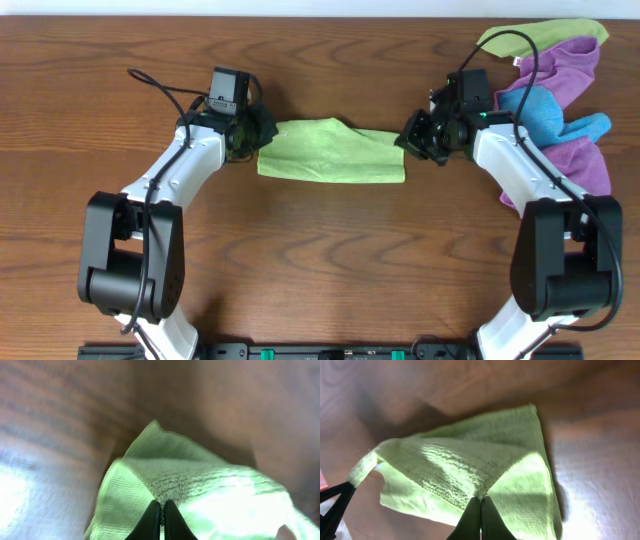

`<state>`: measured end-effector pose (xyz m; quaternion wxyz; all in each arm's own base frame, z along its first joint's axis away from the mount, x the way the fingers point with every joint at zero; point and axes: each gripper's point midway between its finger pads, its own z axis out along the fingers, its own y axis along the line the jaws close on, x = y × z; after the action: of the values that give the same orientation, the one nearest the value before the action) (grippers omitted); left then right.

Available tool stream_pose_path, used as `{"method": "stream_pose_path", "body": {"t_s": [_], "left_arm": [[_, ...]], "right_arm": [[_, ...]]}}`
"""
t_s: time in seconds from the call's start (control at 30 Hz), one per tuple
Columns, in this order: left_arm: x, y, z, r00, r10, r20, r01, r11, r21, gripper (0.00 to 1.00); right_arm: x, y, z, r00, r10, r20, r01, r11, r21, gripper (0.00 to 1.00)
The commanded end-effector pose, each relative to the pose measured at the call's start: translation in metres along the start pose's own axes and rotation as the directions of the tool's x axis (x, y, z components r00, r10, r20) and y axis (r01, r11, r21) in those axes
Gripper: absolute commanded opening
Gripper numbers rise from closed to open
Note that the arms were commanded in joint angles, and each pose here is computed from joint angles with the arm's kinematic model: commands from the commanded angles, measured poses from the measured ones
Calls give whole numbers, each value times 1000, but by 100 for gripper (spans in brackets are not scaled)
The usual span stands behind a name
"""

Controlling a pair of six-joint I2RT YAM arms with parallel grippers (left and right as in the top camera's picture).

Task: Fold the cloth

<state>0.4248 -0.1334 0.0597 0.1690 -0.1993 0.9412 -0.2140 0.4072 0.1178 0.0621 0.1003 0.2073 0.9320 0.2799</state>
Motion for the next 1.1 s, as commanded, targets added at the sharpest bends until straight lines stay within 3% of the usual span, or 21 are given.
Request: {"method": "stream_pose_path", "body": {"t_s": [0.0,0.77,0.8,0.83,0.87,0.9,1.0,1.07], "left_arm": [[-2,-4,-11,998,59,-1,-59,998,8,6],[15,27,-23,994,91,-65,-99,986,-137,6],[16,27,-23,994,91,-66,-99,985,-138,7],[16,28,-23,994,90,-69,-99,985,-141,20],[16,30,-23,994,89,-68,-98,984,-152,51],[16,34,-24,994,88,-63,-98,980,-174,63],[15,43,-27,995,86,-58,-97,970,-222,69],[15,42,-29,995,87,-58,-97,970,-221,68]], "right_arm": [[2,-2,0,1000,-8,-29,8,1000,1,1],[23,-31,-8,992,-1,-127,11,997,82,2],[23,-31,-8,992,-2,-126,12,997,82,17],[23,-31,-8,992,-9,-127,20,997,81,35],[23,-31,-8,992,-17,-127,27,996,80,50],[23,-31,-8,992,-16,-127,26,996,80,54],[23,-31,-8,992,-15,-126,26,997,79,55],[21,-30,-9,992,-17,-123,27,997,78,54]]}}
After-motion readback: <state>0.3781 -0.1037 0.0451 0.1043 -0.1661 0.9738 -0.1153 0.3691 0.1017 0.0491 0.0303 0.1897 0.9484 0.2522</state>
